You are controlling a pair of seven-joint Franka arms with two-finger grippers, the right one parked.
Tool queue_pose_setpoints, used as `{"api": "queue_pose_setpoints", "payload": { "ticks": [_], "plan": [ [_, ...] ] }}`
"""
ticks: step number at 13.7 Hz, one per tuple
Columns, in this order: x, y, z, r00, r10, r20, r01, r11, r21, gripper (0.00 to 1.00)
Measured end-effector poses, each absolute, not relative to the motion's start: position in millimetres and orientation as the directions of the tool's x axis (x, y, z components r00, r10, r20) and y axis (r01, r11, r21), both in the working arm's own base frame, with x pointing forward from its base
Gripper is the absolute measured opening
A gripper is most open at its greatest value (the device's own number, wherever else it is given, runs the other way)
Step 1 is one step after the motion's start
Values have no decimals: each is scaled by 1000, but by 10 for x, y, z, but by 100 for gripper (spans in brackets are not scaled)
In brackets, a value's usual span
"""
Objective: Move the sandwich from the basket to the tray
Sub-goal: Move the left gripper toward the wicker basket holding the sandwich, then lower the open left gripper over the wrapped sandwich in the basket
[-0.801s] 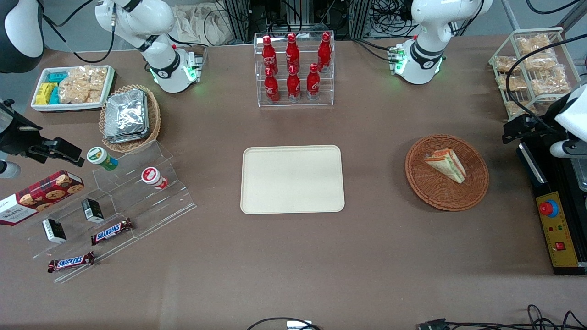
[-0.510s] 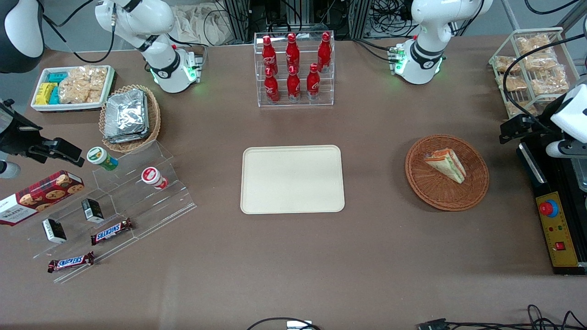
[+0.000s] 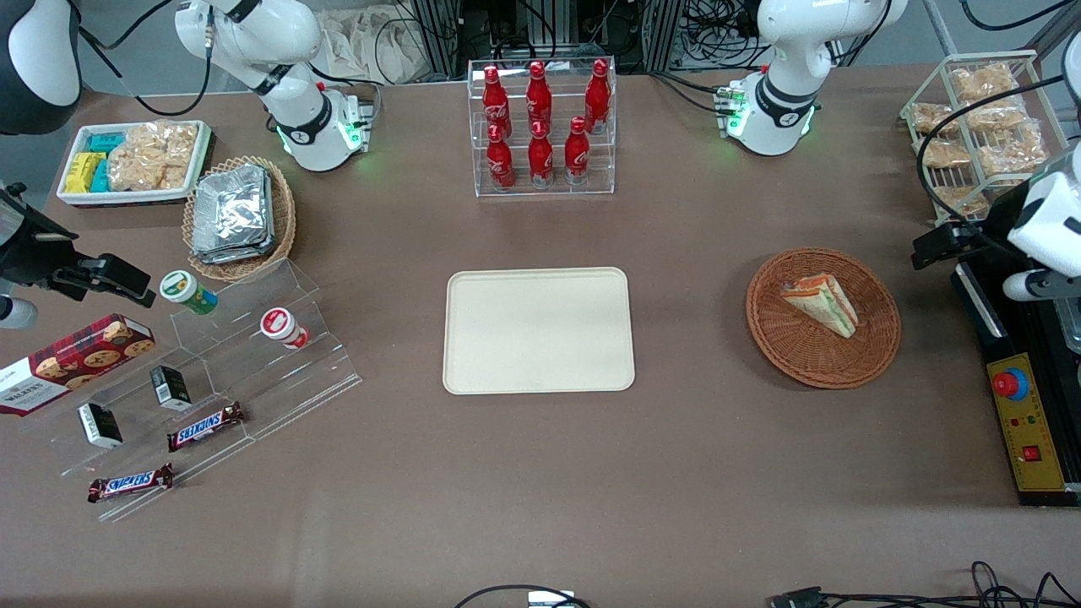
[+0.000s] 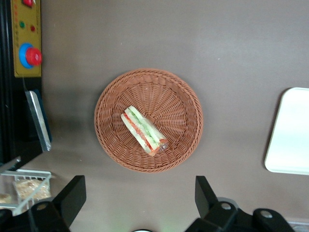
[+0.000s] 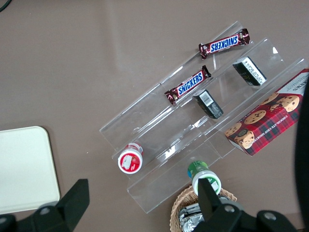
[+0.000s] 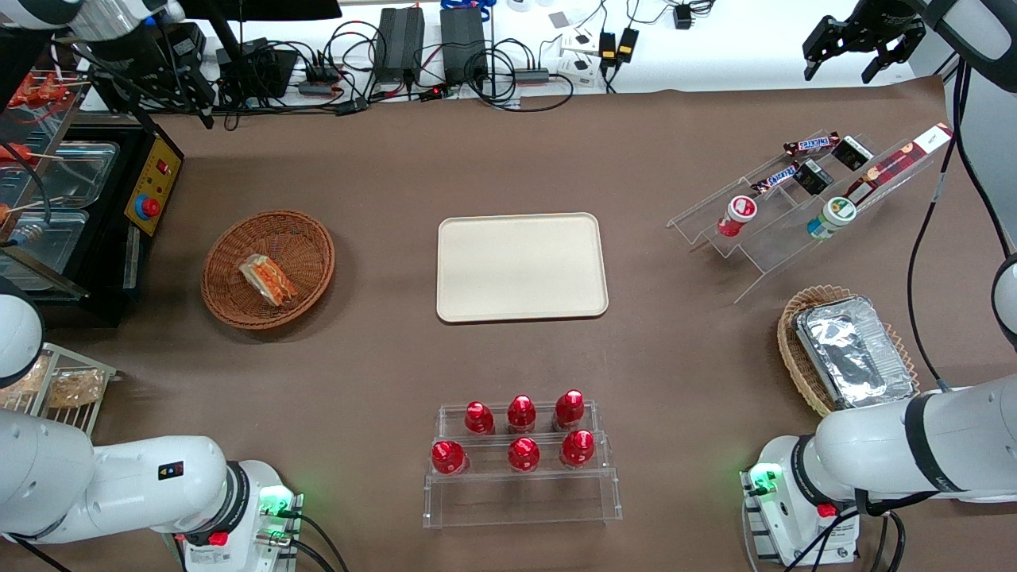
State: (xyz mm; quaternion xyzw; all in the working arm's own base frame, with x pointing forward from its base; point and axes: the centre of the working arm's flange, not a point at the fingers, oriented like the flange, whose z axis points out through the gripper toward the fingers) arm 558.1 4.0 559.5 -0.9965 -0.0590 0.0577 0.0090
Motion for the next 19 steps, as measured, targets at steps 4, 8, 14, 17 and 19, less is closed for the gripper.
{"api": "queue_pose_setpoints", "payload": {
  "ticks": [4, 8, 14, 17, 19],
  "plan": [
    [5382, 77, 4846, 971, 218, -95, 216, -976, -41, 100],
    [5036, 73, 4268, 941, 328, -80, 324, -944, -57, 100],
    [4777, 76, 3668, 885, 464, -40, 462, -885, -52, 100],
    [4672, 76, 3396, 854, 520, -24, 519, -854, -44, 100],
    [4645, 75, 3263, 835, 551, -15, 550, -834, -38, 100]
  ]
}}
